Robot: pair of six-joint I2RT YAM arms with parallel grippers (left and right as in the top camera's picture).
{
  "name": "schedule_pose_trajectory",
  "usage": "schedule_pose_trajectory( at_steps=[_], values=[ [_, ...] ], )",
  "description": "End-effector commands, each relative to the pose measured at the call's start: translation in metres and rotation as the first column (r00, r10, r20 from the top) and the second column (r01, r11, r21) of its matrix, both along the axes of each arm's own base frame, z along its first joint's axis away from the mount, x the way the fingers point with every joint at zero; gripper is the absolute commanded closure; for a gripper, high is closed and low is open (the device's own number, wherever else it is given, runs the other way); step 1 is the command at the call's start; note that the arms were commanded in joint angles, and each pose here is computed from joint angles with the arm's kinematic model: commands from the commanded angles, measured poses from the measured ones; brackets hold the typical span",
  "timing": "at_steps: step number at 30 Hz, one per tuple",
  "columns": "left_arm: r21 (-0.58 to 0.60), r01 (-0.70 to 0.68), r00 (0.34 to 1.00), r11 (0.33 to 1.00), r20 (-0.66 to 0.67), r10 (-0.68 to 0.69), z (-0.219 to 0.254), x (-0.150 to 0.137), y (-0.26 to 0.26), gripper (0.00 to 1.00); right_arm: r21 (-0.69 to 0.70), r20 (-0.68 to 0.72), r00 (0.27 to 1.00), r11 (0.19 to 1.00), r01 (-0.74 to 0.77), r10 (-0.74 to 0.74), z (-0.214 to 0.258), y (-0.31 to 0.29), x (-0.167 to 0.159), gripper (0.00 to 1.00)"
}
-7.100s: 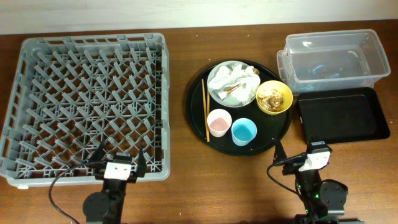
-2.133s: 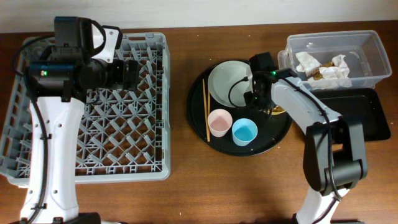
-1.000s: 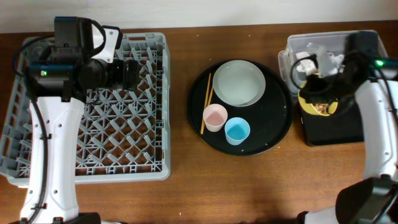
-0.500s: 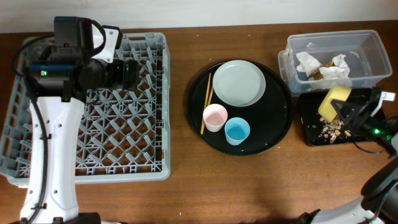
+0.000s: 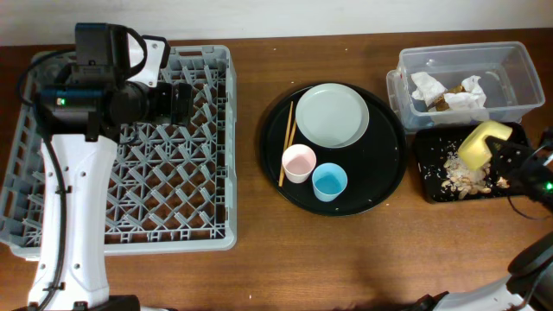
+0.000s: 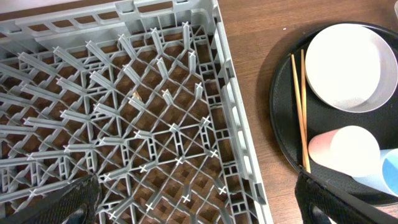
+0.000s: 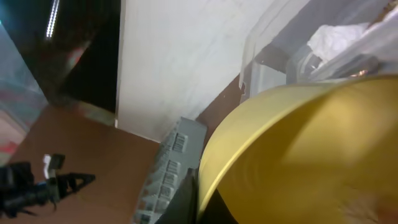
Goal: Sort waste into correct bins and load items into the dishwasher rack
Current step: 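Tip the yellow bowl's food scraps onto the black tray, then set the yellow bowl back on the round tray with the right gripper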
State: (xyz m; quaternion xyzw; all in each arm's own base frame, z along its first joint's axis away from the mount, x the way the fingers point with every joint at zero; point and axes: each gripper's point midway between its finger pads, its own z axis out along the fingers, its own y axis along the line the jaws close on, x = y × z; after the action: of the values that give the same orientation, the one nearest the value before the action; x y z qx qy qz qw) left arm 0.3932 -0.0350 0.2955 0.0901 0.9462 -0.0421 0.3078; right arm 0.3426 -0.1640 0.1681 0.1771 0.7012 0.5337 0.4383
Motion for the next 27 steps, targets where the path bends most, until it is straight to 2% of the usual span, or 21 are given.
schedule_pose_trajectory(
  at_steps=[1,3,4,7,11,12,16,18,19,21,23,25,27],
  values=[
    [-0.002,-0.008,1.0,1.0,0.012,0.008,0.005,0.002,0.0,0.01,0.14,-0.068,0.998,0.99,0.001,0.009,0.002,0.0,-0.001,0.96],
    [-0.002,-0.008,1.0,1.0,0.012,0.008,0.005,0.002,0.0,0.01,0.13,-0.06,0.998,0.991,0.0,0.008,0.003,-0.002,0.0,0.96],
    [-0.002,-0.008,1.0,1.0,0.012,0.008,0.005,0.002,0.0,0.01,0.054,-0.003,1.0,0.998,-0.009,0.009,0.005,-0.004,0.003,0.96],
    [-0.002,-0.008,1.0,1.0,0.012,0.008,0.005,0.002,0.0,0.01,0.012,0.028,0.999,1.0,-0.018,0.017,0.005,-0.002,0.004,0.96],
    [-0.002,-0.008,1.0,1.0,0.012,0.008,0.005,0.002,0.0,0.0,-0.16,0.142,0.986,0.985,-0.064,0.087,0.003,0.018,0.013,0.96],
    [-0.002,-0.008,1.0,1.0,0.012,0.008,0.005,0.002,0.0,0.01,-0.16,0.135,0.985,0.984,-0.083,0.105,0.002,0.025,0.016,0.96],
    [-0.002,-0.008,1.0,1.0,0.012,0.008,0.005,0.002,0.0,0.01,0.088,-0.046,0.994,0.992,-0.092,0.096,0.007,0.037,0.009,0.96],
    [-0.002,-0.008,1.0,1.0,0.012,0.008,0.005,0.002,0.0,0.01,0.121,-0.072,0.991,0.987,-0.102,0.112,0.021,0.051,0.002,0.96],
    [-0.002,-0.008,1.0,1.0,0.012,0.008,0.005,0.002,0.0,0.01,0.093,-0.054,0.989,0.987,-0.13,0.136,0.035,0.065,-0.001,0.96],
    [-0.002,-0.008,1.0,1.0,0.012,0.008,0.005,0.002,0.0,0.01,-0.091,-0.076,0.978,0.975,-0.201,0.194,0.067,0.117,-0.003,0.96],
    [-0.002,-0.008,1.0,1.0,0.012,0.008,0.005,0.002,0.0,0.01,-0.384,-0.221,0.969,0.903,-0.192,0.113,0.061,0.159,0.001,0.96],
    [-0.002,-0.008,1.0,1.0,0.012,0.008,0.005,0.002,0.0,0.01,-0.609,-0.31,0.951,0.769,-0.193,-0.007,0.04,0.187,0.007,0.96],
    [-0.002,-0.008,1.0,1.0,0.012,0.008,0.005,0.002,0.0,0.01,-0.724,-0.371,0.926,0.647,-0.24,-0.072,0.012,0.21,0.011,0.96]
  ],
)
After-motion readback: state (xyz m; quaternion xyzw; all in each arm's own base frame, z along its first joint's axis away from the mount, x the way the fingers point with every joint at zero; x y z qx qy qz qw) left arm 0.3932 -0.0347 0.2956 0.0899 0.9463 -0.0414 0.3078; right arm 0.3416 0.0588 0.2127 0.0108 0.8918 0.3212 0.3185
